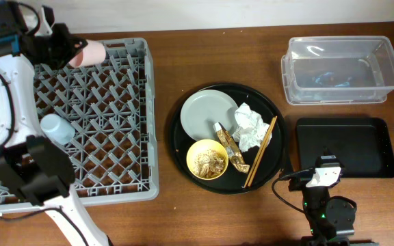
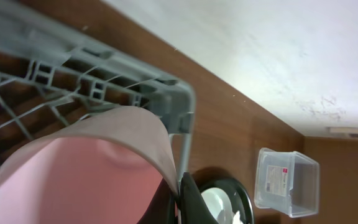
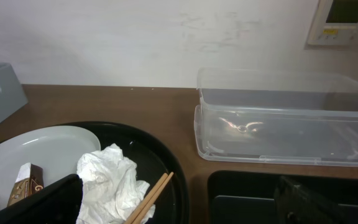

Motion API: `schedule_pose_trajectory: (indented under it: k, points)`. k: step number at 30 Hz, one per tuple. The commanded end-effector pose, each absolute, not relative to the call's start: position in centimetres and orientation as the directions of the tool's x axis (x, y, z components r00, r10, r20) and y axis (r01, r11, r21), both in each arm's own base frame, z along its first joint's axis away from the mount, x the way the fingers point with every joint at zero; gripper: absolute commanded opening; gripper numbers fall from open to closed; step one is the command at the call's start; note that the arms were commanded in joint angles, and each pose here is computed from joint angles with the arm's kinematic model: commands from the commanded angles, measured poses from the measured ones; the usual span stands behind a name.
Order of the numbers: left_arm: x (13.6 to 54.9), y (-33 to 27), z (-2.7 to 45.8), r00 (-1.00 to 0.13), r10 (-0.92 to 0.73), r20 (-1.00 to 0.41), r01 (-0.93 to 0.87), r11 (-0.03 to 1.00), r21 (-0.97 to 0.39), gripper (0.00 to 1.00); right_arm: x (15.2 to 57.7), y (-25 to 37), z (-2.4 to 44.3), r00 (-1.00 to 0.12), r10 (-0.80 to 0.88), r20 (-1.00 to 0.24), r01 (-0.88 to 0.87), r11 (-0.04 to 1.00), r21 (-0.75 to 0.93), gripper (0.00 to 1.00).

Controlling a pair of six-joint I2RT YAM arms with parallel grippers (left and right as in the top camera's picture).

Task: Sort waste into correct bins and load items into the dishwasher rack
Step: 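Place the pink cup in the rack's back row and release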

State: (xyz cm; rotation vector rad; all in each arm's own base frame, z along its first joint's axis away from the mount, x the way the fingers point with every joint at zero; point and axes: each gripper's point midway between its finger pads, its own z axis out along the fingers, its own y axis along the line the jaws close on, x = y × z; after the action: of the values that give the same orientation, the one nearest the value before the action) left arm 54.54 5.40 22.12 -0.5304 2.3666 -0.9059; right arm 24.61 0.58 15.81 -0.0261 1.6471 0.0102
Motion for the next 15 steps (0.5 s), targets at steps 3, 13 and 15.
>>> schedule_pose_trajectory:
  k: [3, 13, 15]
  points:
    - [54.4, 4.6, 18.6, -0.844, -0.508, -0.172, -0.123, 0.495, -0.860, 0.01, 24.6, 0.3, 15.5, -0.080, -0.017, -0.997, -0.012, 1.000, -0.016, 0.99]
    - [53.4, 5.6, 15.4, -0.846, -0.532, -0.037, -0.233, 0.432, -0.871, 0.00, 24.6, 0.3, 15.5, -0.080, -0.016, -0.997, -0.012, 1.000, -0.015, 0.99]
    - [53.0, 6.5, 15.3, -0.837, -0.547, -0.019, -0.257, 0.422, -0.869, 0.00, 24.6, 0.3, 15.5, -0.080, -0.016, -0.997, -0.012, 1.000, -0.015, 0.99]
